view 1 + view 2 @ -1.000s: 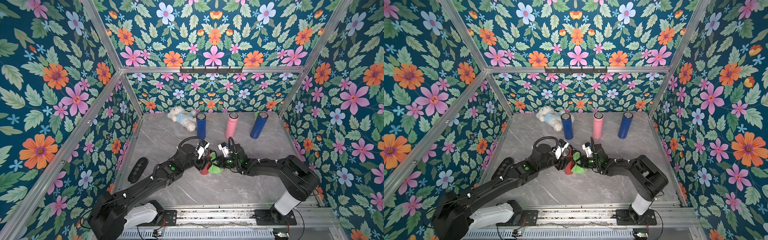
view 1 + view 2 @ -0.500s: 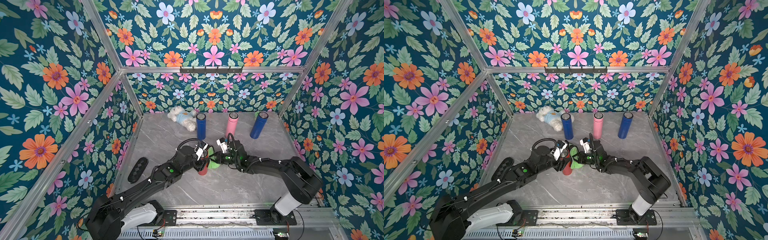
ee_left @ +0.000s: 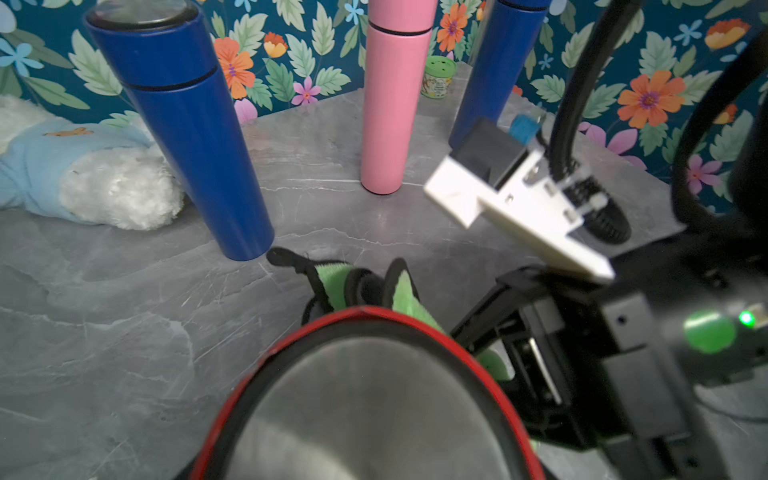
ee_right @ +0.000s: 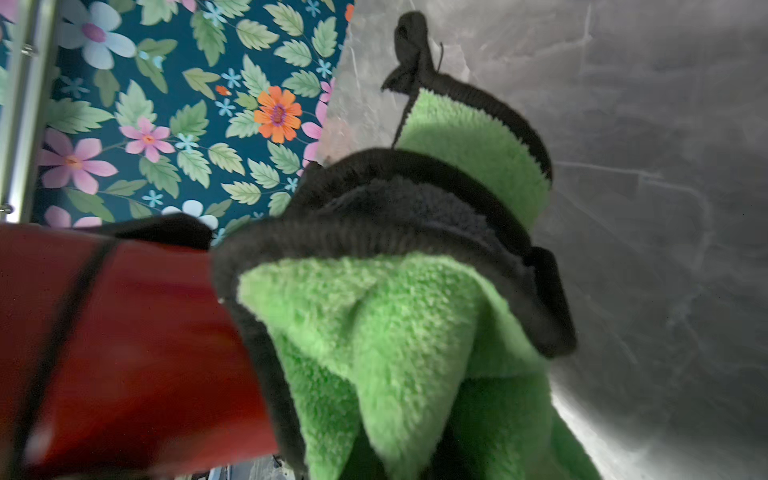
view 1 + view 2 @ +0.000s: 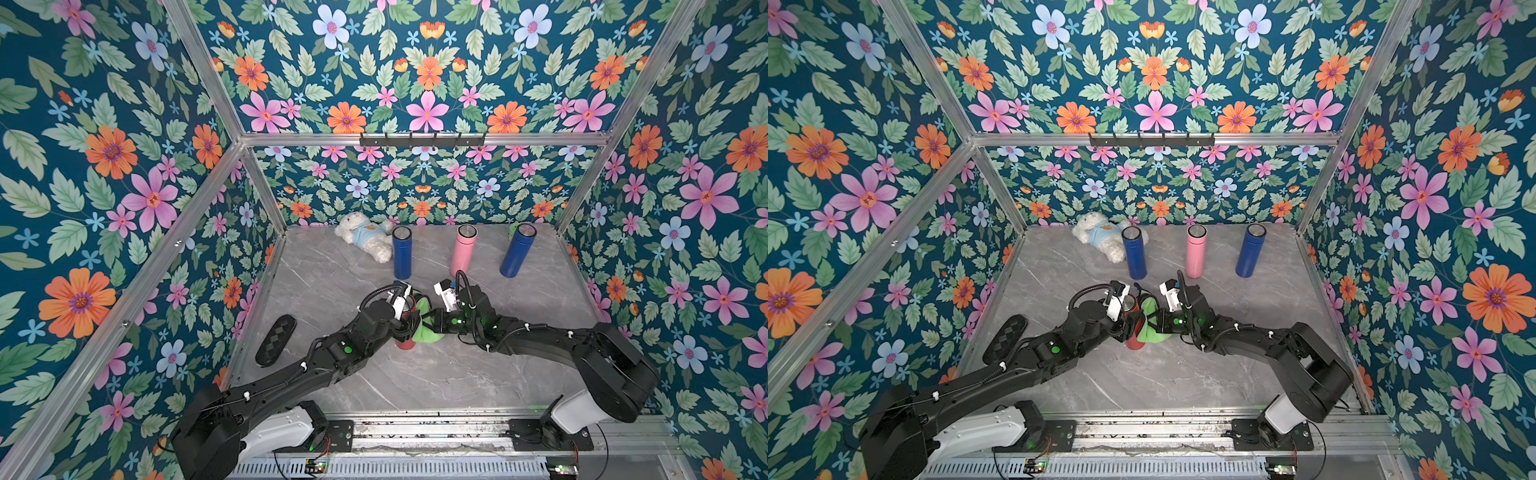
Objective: Wipe the surface of the thermos
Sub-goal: Wipe the dirt from the surface of the thermos.
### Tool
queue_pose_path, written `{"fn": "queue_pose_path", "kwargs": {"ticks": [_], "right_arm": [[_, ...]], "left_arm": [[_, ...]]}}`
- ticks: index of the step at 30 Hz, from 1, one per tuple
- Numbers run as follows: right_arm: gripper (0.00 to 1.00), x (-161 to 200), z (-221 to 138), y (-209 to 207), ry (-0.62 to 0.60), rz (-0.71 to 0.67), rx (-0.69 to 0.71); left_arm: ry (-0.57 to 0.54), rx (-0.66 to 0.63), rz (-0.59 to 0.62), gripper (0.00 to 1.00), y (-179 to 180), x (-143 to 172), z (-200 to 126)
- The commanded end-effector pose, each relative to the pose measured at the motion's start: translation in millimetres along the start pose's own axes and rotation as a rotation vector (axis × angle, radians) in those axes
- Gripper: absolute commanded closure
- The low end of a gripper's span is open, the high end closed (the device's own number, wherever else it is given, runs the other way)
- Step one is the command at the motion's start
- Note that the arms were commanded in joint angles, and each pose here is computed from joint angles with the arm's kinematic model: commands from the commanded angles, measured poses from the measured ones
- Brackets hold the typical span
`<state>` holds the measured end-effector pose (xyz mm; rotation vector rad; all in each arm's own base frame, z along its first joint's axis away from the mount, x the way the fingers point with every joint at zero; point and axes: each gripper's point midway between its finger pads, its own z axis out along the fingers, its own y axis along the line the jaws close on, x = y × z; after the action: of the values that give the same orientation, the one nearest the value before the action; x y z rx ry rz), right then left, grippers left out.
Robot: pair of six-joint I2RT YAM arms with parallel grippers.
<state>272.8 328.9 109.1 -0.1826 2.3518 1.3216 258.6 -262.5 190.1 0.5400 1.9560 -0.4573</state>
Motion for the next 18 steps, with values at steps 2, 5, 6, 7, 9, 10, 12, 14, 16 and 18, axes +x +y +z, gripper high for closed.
{"fn": "queue_pose_path", "kwargs": {"ticks": [2, 5, 6, 7, 9, 10, 12, 14, 16, 18], "right_arm": [[1.0, 11, 18, -3, 0.016, 0.034, -0.067], [1.0, 17, 29, -16, 0.036, 0.056, -0.051], [1.0, 19, 32, -19, 0.044, 0.061, -0.049], [1.0, 19, 34, -19, 0.048, 0.062, -0.052], [1.0, 15, 31, -13, 0.045, 0.052, -0.068], [1.0, 12, 29, -6, 0.04, 0.042, -0.078], [1.0, 3, 21, 10, 0.035, 0.013, -0.093], [1.0, -10, 7, 35, 0.01, -0.028, -0.128], [1.0, -19, -5, 54, -0.005, -0.057, -0.155], [1.0, -24, -13, 69, -0.016, -0.075, -0.181]], "left_arm": [[-0.055, -0.059, -0.115, 1.0, 2, -12, 3], [-0.058, -0.088, -0.14, 1.0, 5, -11, 4], [-0.06, -0.091, -0.148, 1.0, 5, -10, 4], [-0.062, -0.085, -0.151, 1.0, 4, -9, 5], [-0.063, -0.086, -0.154, 1.0, 4, -10, 4], [-0.063, -0.088, -0.153, 1.0, 4, -9, 4], [-0.062, -0.101, -0.152, 1.0, 6, -9, 3], [-0.066, -0.114, -0.152, 1.0, 9, -10, 1], [-0.072, -0.116, -0.153, 1.0, 10, -12, 0], [-0.074, -0.118, -0.156, 1.0, 10, -12, 0]]}}
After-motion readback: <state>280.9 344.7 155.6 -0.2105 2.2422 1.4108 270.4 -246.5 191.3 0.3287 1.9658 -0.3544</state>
